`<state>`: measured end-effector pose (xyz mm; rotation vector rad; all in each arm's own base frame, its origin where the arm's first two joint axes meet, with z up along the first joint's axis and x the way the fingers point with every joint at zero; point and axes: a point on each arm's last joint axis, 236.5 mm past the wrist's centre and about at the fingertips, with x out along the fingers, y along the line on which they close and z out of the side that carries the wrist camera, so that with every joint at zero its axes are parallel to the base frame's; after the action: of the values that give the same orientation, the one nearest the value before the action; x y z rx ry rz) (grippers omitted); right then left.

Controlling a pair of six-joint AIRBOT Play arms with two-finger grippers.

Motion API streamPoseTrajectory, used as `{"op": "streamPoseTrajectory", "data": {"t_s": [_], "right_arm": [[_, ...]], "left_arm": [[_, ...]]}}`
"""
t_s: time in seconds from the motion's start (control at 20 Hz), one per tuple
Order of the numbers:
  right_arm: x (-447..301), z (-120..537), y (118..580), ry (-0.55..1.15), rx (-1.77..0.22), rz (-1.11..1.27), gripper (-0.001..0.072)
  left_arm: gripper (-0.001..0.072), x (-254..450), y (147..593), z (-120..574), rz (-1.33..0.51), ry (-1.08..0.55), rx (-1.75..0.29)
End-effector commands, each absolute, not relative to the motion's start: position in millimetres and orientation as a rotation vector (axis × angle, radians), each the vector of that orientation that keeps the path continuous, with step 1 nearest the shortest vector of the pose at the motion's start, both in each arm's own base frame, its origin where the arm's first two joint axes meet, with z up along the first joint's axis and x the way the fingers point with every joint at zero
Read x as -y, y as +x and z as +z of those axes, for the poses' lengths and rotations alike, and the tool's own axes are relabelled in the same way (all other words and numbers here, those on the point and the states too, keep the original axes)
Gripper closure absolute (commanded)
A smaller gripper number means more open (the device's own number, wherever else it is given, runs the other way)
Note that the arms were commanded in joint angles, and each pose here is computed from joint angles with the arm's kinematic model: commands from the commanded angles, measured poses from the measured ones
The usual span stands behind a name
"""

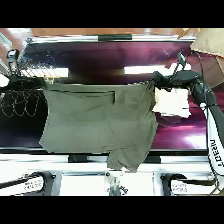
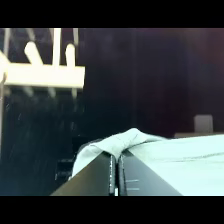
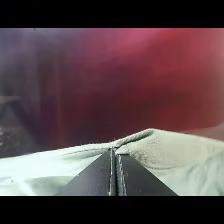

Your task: Fold the shirts.

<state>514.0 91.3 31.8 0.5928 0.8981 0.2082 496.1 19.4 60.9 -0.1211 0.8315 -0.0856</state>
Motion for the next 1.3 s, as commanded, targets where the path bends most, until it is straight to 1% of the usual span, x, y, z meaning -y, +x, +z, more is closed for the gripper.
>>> {"op": "streamPoseTrajectory", "data": {"t_s": [0.0, 0.15, 0.25, 0.45, 0.6, 0.75, 0.85, 0.95, 1.0, 1.1, 1.25], "right_arm": [[-88, 19, 524, 0.505, -0.867, 0.235, 0.0652], [-97, 11, 510, 0.474, -0.933, 0.286, 0.0652], [-105, 5, 494, 0.464, -1.000, 0.329, 0.0652], [-106, 13, 458, 0.377, -1.108, 0.372, 0.0653], [-108, 28, 431, 0.399, -1.182, 0.368, 0.0653], [-101, -1, 403, 0.437, -1.318, 0.296, 0.0653], [-112, -19, 381, 0.472, -1.403, 0.305, 0.0653], [-127, -33, 357, 0.423, -1.482, 0.334, 0.0653], [-129, -40, 349, 0.365, -1.507, 0.332, 0.0653], [-125, -49, 343, 0.263, -1.530, 0.289, 0.0653], [-112, -55, 339, 0.205, -1.553, 0.231, 0.0652]], "left_arm": [[0.0673, -22, 531, 33, -0.054, -0.149, -0.803], [0.0673, -21, 531, 10, -0.055, -0.157, -0.850], [0.0673, -18, 524, -3, -0.068, -0.158, -0.904], [0.0673, -27, 497, -2, -0.096, -0.073, -0.996], [0.0673, -29, 464, -1, -0.150, -0.038, -1.109], [0.0673, -26, 427, -21, -0.191, -0.055, -1.276], [0.0673, -24, 415, -32, -0.203, -0.065, -1.332], [0.0672, -23, 412, -38, -0.205, -0.071, -1.351], [0.0673, -23, 412, -41, -0.205, -0.074, -1.357], [0.0672, -22, 410, -45, -0.207, -0.077, -1.369], [0.0672, -24, 400, -52, -0.212, -0.067, -1.423]]}}
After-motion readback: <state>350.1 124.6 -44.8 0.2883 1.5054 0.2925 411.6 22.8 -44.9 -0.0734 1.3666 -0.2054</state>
